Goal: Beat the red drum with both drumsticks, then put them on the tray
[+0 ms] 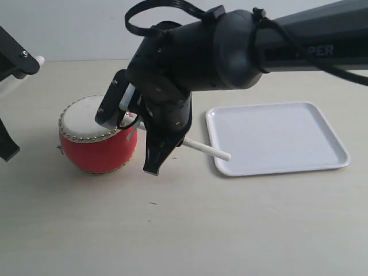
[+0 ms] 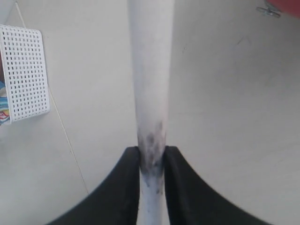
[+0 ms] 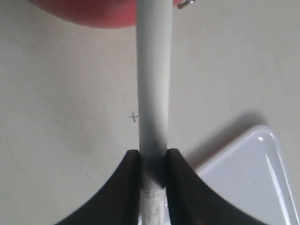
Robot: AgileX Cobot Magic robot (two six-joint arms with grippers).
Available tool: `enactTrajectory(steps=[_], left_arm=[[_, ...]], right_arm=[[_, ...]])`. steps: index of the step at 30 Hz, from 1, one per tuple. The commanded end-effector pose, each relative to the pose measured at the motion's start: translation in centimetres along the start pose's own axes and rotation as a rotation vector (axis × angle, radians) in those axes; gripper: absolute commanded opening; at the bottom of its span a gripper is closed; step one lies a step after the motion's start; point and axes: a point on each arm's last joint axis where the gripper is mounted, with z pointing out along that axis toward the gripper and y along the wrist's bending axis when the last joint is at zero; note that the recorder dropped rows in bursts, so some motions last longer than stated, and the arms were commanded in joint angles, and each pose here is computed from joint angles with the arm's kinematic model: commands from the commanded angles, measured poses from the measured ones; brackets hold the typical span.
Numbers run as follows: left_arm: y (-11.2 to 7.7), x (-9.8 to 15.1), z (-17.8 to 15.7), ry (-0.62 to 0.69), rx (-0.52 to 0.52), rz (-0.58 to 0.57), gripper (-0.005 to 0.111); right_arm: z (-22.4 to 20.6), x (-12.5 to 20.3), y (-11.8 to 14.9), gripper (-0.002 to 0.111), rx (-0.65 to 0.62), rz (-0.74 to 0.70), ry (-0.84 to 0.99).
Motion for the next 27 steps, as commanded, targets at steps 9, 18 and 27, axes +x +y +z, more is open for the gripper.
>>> enactTrajectory(steps=[9,18,27], left_arm=[[-0.8,-0.5,0.2,-0.018,0.081,-0.025,0.000],[-4.8,-1.8,4.7,0.191,0.101,0.103,0.000],[-7.2,-1.8,7.9,0.342,0.080,0.211,0.000]], right_arm=[[-2.1,-0.1,-1.1,0.000,0.051,-0.008,-0.037],[-6.5,0.3,-2.7,0.000,0.115,0.065,-0.135],[-7.3,0.5,-3.1,0.000,0.130,0.082,-0.155]])
